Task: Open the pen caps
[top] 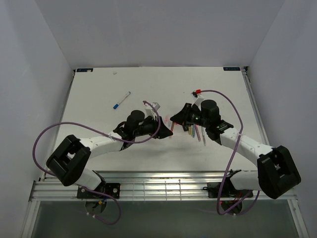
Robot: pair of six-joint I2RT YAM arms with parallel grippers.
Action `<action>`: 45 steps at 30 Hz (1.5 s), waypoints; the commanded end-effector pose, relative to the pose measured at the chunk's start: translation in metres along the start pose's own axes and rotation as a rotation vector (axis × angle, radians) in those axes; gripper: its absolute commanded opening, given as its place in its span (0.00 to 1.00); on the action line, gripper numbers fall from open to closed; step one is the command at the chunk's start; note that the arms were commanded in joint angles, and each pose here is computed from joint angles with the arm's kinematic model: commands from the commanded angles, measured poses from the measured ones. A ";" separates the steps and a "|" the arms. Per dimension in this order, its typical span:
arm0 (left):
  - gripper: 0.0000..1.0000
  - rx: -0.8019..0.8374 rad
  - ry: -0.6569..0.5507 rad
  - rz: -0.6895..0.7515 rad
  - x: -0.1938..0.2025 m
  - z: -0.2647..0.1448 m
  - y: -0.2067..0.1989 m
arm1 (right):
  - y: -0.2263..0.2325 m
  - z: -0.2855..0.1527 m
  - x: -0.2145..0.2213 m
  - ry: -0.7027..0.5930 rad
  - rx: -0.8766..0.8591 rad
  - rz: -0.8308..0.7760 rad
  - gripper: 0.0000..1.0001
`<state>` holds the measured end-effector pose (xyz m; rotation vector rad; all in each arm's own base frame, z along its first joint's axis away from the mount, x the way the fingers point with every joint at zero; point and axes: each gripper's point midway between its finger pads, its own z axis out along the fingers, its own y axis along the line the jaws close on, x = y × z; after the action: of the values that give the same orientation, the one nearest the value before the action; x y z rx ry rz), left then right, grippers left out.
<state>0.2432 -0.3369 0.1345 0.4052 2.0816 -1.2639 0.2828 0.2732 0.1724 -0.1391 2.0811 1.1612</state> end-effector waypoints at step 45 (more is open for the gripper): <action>0.00 0.466 0.173 0.122 0.056 -0.012 -0.065 | -0.046 -0.068 -0.103 -0.415 -0.133 0.137 0.08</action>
<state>0.2168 -0.3695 0.1510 0.6393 1.8333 -1.4863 0.2721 0.2137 0.1868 -0.0211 1.9462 1.5017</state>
